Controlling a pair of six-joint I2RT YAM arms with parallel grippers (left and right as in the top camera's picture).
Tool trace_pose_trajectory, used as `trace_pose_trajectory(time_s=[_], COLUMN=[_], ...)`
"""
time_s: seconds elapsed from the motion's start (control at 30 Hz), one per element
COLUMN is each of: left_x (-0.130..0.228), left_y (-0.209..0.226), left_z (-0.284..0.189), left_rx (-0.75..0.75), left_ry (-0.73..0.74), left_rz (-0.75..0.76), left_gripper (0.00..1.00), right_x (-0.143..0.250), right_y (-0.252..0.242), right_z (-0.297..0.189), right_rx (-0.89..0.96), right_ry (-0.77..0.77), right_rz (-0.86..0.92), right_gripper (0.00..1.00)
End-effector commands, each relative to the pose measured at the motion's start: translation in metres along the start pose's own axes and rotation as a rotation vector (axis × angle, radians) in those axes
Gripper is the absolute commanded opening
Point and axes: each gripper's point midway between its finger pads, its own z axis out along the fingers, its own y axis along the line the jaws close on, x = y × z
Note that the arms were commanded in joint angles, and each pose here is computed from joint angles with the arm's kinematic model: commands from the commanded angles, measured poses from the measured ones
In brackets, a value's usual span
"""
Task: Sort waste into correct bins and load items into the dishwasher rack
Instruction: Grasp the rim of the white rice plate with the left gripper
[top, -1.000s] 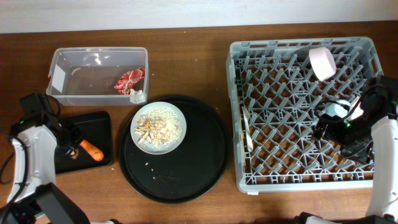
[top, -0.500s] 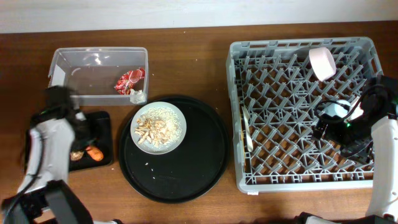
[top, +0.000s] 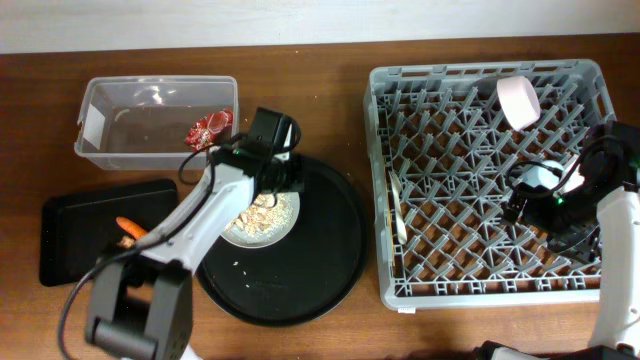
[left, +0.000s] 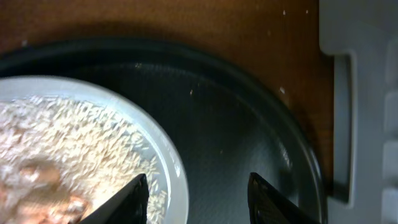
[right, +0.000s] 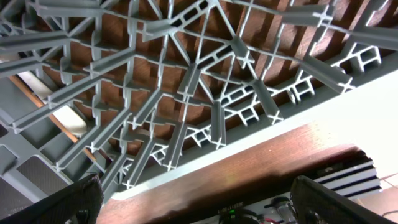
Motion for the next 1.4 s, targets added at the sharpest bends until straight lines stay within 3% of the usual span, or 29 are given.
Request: trace_pose_trajectory(time_s=[0.0, 0.1, 0.5, 0.6, 0.7, 1.03, 1.37], left_x=[-0.003, 0.008, 0.065, 0.078, 0.080, 0.078, 0.068], left_y=[-0.007, -0.002, 0.002, 0.025, 0.034, 0.044, 0.050], left_z=[0.018, 0.031, 0.073, 0.067, 0.065, 0.065, 0.038], left_rx=[0.021, 0.000, -0.073, -0.197, -0.242, -0.299, -0.393], left_ry=[0.050, 0.098, 0.297, 0.339, 0.341, 0.324, 0.356], left_rz=[-0.027, -0.031, -0.017, -0.009, -0.003, 0.009, 0.024], left_gripper=[0.50, 0.44, 0.43, 0.34, 0.21, 0.01, 0.01], right_x=[0.001, 0.001, 0.001, 0.001, 0.001, 0.002, 0.002], right_y=[0.000, 0.000, 0.000, 0.000, 0.000, 0.000, 0.000], right_z=[-0.002, -0.003, -0.003, -0.003, -0.002, -0.002, -0.002], right_rx=[-0.004, -0.004, -0.004, -0.004, -0.004, -0.003, -0.002], right_ry=[-0.010, -0.010, -0.010, -0.010, -0.010, -0.005, -0.003], right_rz=[-0.005, -0.005, -0.005, -0.005, -0.005, -0.005, -0.005], right_gripper=[0.99, 0.99, 0.99, 0.99, 0.99, 0.99, 0.99])
